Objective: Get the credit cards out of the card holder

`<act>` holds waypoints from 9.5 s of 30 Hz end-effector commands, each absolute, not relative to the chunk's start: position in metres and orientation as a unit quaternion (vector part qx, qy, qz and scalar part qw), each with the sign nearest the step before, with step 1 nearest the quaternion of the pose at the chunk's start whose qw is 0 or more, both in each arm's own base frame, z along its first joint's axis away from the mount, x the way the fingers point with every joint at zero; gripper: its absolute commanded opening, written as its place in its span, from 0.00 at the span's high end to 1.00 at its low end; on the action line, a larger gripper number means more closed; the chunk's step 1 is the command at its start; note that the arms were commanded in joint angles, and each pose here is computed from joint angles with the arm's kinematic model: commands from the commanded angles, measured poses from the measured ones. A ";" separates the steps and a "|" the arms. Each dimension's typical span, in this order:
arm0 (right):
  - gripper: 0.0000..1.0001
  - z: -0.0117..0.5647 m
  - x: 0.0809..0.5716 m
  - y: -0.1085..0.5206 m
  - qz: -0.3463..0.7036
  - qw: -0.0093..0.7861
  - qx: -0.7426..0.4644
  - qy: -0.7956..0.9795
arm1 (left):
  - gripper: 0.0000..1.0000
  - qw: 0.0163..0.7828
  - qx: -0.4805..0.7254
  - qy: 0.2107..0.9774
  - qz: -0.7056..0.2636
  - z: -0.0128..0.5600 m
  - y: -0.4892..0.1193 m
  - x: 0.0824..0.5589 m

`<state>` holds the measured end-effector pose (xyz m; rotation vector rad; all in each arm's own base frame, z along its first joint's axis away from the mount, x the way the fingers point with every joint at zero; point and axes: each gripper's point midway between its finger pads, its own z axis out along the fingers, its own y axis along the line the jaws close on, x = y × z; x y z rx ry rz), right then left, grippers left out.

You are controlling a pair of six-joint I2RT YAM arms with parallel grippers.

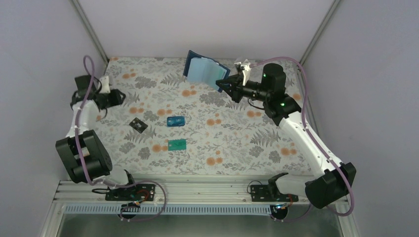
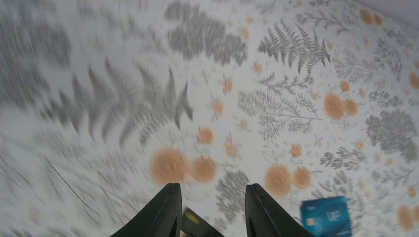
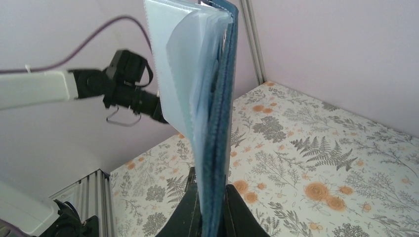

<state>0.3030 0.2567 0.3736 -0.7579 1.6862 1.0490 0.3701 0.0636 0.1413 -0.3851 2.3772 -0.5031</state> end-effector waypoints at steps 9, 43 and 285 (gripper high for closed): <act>0.96 0.388 0.295 0.251 0.423 0.507 -0.322 0.679 | 0.63 0.117 0.329 0.937 -0.025 0.063 0.025 0.290; 0.95 0.382 0.293 0.244 0.399 0.514 -0.323 0.686 | 0.72 0.047 0.346 0.935 -0.063 -0.014 -0.011 0.297; 0.59 0.400 0.222 0.304 0.478 0.484 -0.458 0.572 | 0.98 0.400 0.487 0.580 -0.516 0.391 -0.208 0.202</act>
